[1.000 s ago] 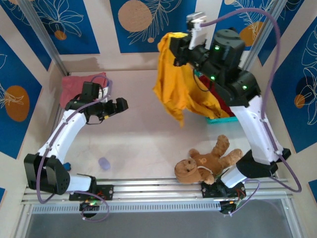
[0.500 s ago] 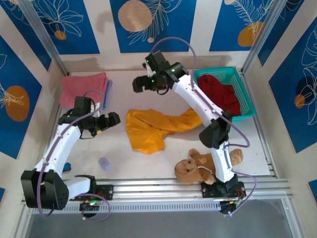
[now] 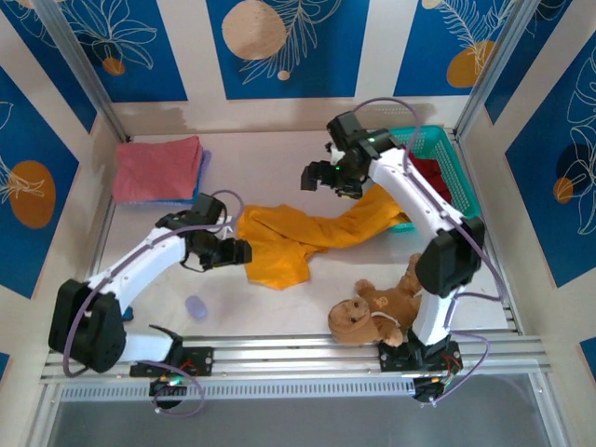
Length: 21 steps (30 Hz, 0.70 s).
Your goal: Fold and stack the t-shirts
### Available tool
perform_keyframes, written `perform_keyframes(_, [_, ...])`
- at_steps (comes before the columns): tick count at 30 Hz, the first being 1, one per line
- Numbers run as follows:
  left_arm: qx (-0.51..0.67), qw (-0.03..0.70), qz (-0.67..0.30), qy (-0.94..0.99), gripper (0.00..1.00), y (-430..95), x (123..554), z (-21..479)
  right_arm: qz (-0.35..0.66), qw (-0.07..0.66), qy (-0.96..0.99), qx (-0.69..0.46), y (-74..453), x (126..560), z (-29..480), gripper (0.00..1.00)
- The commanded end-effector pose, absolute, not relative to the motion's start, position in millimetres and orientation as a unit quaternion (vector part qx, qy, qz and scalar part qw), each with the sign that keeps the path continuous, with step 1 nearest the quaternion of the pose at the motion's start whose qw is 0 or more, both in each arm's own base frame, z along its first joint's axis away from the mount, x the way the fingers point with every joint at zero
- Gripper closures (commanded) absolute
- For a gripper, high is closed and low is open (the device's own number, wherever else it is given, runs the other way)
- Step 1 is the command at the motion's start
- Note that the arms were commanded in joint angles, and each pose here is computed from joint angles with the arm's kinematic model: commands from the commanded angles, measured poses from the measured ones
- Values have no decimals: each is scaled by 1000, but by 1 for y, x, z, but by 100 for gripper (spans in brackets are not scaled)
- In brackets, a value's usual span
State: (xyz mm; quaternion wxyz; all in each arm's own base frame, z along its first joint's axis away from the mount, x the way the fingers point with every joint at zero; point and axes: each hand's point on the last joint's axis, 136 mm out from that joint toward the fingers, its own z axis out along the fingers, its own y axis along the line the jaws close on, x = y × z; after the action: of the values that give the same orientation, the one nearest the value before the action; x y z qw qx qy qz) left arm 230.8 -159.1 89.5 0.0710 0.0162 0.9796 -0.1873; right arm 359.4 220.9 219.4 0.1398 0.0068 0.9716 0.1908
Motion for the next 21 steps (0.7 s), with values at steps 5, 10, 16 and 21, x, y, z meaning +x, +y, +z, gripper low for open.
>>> perform_keyframes(5, [45, 25, -134, 990, 50, -171, 218, 57, 219, 197, 953, 65, 176, 353, 245, 7])
perform_keyframes(10, [76, 4, -102, 992, 54, -185, 216, 43, 223, 203, 949, 93, 149, 349, 244, 7])
perform_keyframes(16, [87, -14, -86, 992, 54, -196, 218, 28, 224, 208, 946, 103, 134, 346, 245, 7])
perform_keyframes(21, [89, -17, -81, 993, 59, -202, 226, 21, 224, 206, 947, 104, 126, 344, 245, 7])
